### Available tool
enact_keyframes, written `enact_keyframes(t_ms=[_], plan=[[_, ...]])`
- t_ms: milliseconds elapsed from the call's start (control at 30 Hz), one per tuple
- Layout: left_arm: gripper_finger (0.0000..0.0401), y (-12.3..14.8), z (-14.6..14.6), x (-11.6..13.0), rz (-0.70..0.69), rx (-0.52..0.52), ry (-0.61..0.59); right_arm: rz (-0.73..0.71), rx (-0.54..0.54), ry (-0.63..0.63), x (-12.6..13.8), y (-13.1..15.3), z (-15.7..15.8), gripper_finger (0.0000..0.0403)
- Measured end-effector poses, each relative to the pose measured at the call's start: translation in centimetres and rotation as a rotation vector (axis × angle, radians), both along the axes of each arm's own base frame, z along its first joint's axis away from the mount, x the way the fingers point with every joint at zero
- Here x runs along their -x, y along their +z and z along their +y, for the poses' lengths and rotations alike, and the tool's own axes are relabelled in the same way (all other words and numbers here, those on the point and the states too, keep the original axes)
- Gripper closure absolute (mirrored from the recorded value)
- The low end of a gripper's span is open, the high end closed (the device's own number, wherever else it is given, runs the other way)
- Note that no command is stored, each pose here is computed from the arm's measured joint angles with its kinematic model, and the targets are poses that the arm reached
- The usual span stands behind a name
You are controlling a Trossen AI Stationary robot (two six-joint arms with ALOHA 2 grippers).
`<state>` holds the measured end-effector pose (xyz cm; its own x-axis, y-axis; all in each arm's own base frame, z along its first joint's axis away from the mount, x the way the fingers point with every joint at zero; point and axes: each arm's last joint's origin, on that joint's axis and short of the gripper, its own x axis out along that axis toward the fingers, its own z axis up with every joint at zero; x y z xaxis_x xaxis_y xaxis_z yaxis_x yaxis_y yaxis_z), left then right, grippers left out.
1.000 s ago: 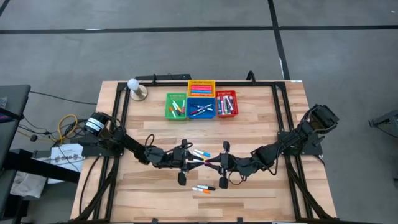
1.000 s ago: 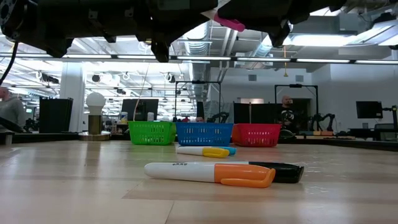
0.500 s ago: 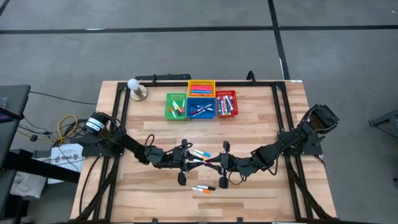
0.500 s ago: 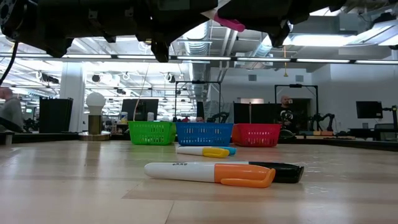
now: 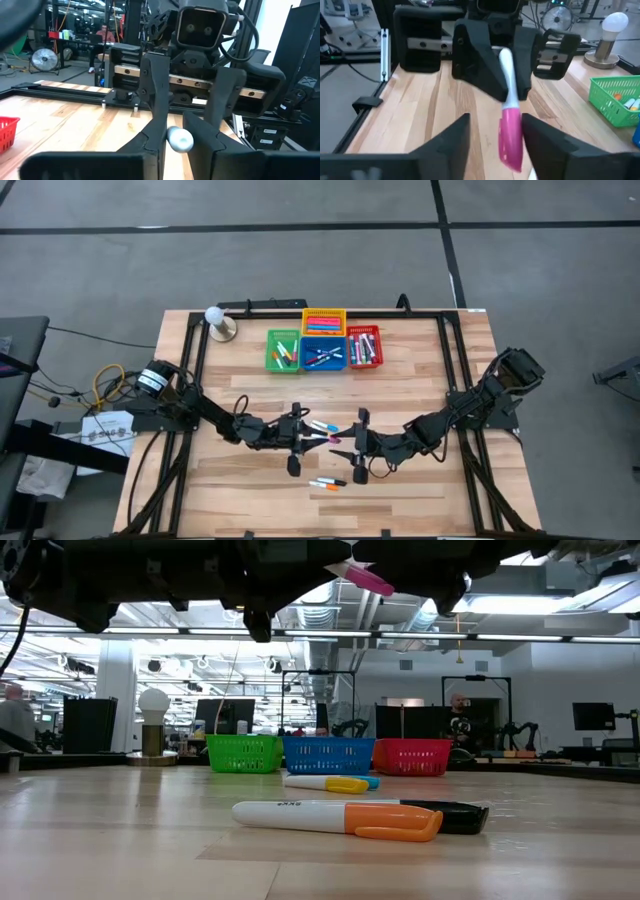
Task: Pick & Place Markers
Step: Put the small pink highlighter pen into the green bin
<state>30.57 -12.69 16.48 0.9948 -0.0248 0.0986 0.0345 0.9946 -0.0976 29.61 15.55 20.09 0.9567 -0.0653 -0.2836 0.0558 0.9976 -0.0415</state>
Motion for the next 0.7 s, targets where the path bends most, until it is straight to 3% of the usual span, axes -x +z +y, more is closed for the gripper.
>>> enact_keyframes(t_ms=[167,300,533,700], plan=[[0.0358,0.0,0.0,0.0,0.000,0.000,-0.001,0.018,0.011,0.000,0.1,-0.2,0.0,0.0171],[0.0355,0.0,0.0,0.0,0.000,0.000,-0.003,0.042,0.025,-0.001,0.1,-0.4,-0.1,0.0140],[0.0347,0.3,0.0,0.1,-0.007,0.003,-0.009,0.166,0.095,-0.027,0.3,-1.6,-1.1,0.0132],[0.0354,2.5,0.3,0.6,-0.046,0.000,0.045,0.334,0.154,-0.073,0.8,-3.0,-2.4,0.0132]])
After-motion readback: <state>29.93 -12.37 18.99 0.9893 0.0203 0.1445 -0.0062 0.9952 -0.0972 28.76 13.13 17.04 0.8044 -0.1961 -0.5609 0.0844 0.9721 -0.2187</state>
